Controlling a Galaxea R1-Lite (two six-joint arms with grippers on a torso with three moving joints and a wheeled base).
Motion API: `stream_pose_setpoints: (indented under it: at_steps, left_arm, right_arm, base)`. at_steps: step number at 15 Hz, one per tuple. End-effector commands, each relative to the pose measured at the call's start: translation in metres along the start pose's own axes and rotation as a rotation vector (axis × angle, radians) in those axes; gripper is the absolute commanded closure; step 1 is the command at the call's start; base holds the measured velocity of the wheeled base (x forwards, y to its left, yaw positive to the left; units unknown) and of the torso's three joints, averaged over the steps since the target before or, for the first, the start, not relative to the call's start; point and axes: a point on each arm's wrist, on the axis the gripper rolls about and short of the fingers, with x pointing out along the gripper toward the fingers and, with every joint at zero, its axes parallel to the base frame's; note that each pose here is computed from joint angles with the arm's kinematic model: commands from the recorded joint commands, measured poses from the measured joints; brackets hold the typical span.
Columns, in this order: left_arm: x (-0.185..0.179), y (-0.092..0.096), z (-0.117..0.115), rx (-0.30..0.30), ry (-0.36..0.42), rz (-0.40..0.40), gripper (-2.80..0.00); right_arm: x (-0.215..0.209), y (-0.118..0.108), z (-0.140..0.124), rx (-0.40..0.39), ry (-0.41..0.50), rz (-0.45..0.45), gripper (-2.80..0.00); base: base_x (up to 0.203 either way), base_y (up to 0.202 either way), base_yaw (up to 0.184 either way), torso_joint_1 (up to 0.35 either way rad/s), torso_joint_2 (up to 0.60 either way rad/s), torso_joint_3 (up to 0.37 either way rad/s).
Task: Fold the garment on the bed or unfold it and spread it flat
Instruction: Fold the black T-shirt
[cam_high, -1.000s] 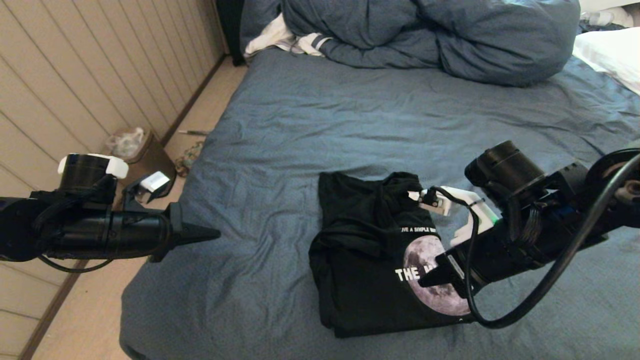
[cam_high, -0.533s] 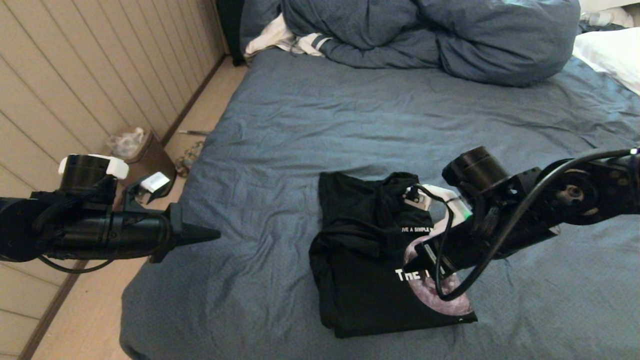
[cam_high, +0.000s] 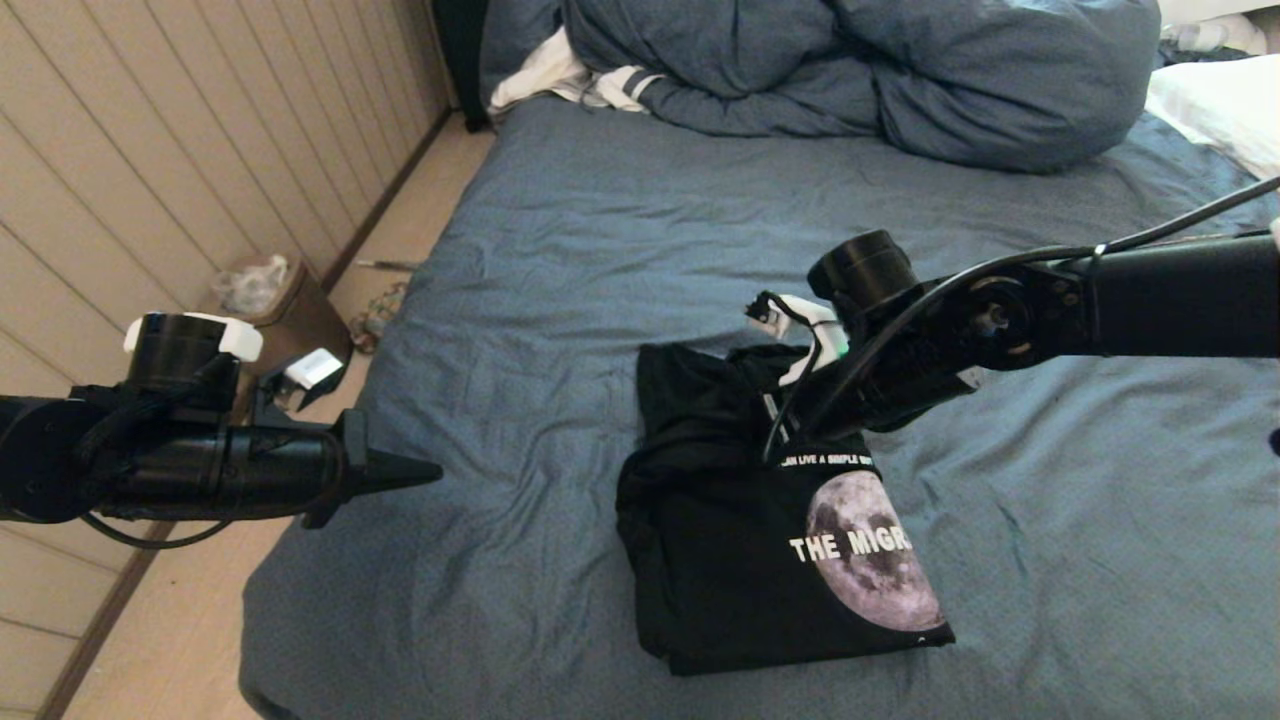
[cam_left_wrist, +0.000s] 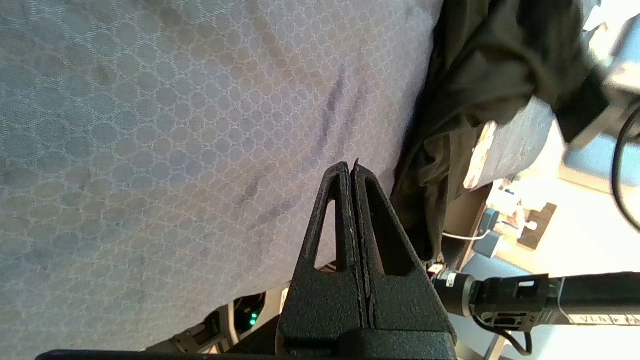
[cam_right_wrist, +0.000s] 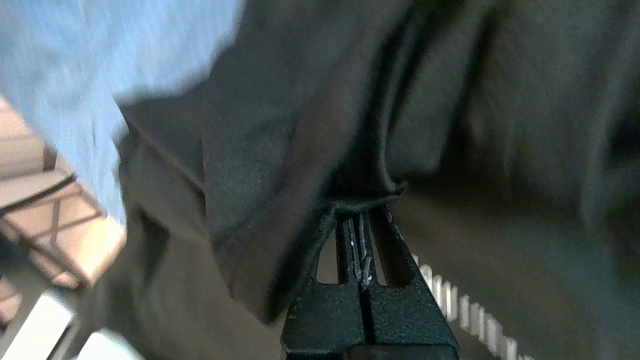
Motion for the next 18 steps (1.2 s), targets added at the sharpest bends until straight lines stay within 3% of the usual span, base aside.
stream_pose_setpoints:
  at_steps: [1, 5, 9, 18]
  left_arm:
    - [0.002, 0.002, 0.000, -0.008, 0.007, -0.002, 0.00]
    - [0.008, 0.007, 0.003, -0.007, 0.007, -0.002, 0.00]
    - [0.008, 0.007, 0.003, 0.009, -0.007, -0.012, 0.00]
    - [0.007, 0.005, 0.002, 0.012, 0.008, -0.048, 0.00]
  right_arm:
    - [0.030, -0.004, 0.010, -0.007, 0.006, -0.009, 0.00]
    - [0.080, 0.011, 0.034, -0.024, -0.065, -0.118, 0.00]
    - [0.123, 0.035, 0.053, -0.064, -0.402, -0.283, 0.00]
    - [0.065, 0.053, 0.076, -0.057, -0.558, -0.270, 0.00]
  base:
    - [0.000, 0.000, 0.000, 0.000, 0.00, 0.000]
    - [0.000, 0.000, 0.000, 0.000, 0.00, 0.000]
    - [0.000, 0.000, 0.000, 0.000, 0.00, 0.000]
    - [0.000, 0.000, 0.000, 0.000, 0.00, 0.000]
